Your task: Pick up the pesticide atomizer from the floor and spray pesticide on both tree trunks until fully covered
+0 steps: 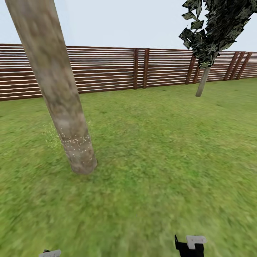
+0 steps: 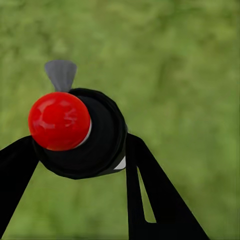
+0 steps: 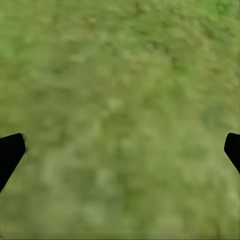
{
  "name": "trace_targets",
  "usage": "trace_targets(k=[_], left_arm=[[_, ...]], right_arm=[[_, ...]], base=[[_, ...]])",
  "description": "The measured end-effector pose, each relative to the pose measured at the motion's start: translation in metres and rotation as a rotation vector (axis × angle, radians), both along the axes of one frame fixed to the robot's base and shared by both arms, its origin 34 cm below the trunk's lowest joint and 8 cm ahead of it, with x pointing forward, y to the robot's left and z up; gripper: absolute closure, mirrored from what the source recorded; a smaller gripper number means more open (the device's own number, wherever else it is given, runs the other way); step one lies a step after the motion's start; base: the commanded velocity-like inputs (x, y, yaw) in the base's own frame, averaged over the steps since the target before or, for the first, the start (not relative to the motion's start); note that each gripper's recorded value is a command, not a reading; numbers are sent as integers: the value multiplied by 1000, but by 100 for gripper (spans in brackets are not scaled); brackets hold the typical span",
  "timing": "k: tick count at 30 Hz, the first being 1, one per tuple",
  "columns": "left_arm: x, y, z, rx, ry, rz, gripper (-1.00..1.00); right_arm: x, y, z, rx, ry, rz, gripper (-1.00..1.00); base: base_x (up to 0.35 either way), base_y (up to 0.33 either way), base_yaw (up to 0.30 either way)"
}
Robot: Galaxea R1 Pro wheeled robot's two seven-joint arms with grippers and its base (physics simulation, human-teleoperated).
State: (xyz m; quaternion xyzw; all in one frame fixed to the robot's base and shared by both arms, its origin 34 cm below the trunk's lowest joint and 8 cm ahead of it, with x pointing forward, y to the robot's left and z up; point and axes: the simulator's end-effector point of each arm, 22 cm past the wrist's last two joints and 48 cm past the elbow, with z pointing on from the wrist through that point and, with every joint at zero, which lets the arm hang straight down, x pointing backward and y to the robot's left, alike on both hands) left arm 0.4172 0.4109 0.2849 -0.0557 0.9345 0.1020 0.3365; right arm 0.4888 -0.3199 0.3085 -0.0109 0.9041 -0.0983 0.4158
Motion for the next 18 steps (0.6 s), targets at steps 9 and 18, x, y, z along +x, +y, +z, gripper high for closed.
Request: trace_targets(k=[9, 18], left_arm=[[-1, 0, 0, -1, 1, 2, 100], [-1, 5, 1, 1, -4, 22, 100]], right_arm=[[-47, 13, -21, 19, 85, 2, -100], [-53, 14, -23, 19, 93, 3, -100]], base=[[0, 0, 0], [0, 0, 0]])
